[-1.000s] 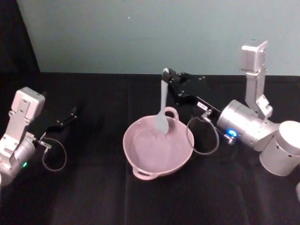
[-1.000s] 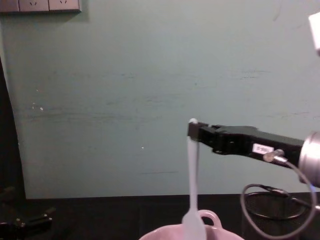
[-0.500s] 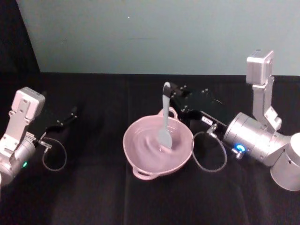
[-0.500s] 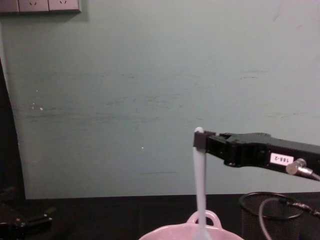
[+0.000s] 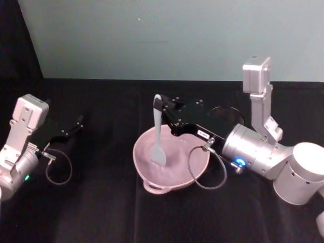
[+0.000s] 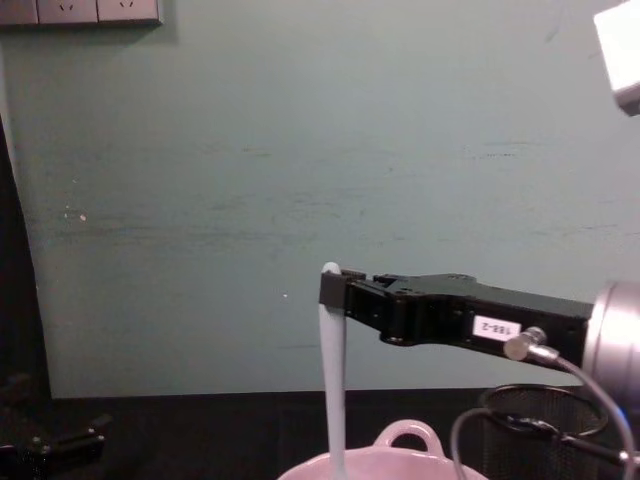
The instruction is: Use the one hand to pick up the spoon and stir the clear water in the bowl.
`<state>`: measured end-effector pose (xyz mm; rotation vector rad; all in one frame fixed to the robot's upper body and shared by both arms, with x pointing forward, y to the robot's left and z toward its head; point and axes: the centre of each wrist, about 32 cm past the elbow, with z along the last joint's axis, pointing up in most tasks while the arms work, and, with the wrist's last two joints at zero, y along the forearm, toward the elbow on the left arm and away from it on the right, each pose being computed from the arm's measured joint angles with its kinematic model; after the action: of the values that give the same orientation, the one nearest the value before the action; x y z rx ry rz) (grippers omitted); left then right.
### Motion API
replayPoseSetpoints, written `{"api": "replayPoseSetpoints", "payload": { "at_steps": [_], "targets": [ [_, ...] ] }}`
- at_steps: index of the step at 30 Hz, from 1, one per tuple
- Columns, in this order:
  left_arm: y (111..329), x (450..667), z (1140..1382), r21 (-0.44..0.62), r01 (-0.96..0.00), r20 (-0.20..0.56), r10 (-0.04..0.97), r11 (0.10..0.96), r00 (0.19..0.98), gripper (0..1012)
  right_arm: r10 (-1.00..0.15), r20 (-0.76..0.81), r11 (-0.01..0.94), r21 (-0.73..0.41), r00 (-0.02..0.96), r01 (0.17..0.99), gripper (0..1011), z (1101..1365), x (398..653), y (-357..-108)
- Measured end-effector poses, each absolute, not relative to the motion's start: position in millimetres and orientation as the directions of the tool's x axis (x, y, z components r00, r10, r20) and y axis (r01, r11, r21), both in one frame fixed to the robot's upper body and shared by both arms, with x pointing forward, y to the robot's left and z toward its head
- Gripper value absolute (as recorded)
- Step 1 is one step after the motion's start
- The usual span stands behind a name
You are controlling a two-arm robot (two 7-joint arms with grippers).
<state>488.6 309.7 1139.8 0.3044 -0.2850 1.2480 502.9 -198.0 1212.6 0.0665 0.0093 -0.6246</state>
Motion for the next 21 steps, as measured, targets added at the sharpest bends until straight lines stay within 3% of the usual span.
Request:
{"api": "replayPoseSetpoints", "payload": {
  "at_steps": [10,21],
  "targets": [
    [309.7,488.6,1139.8,0.070,-0.955,0.374,0.880,0.287,0.292,1011,-0.605,-0.039,0.793,0.066,0.795,0.606,98,1206.9,526.4,-194.7],
    [309.6,488.6,1139.8,0.070,-0.955,0.374,0.880,0.287,0.292,1011,-0.672,-0.028,0.736,0.082,0.740,0.672,98,1211.2,534.5,-222.2]
  ]
}}
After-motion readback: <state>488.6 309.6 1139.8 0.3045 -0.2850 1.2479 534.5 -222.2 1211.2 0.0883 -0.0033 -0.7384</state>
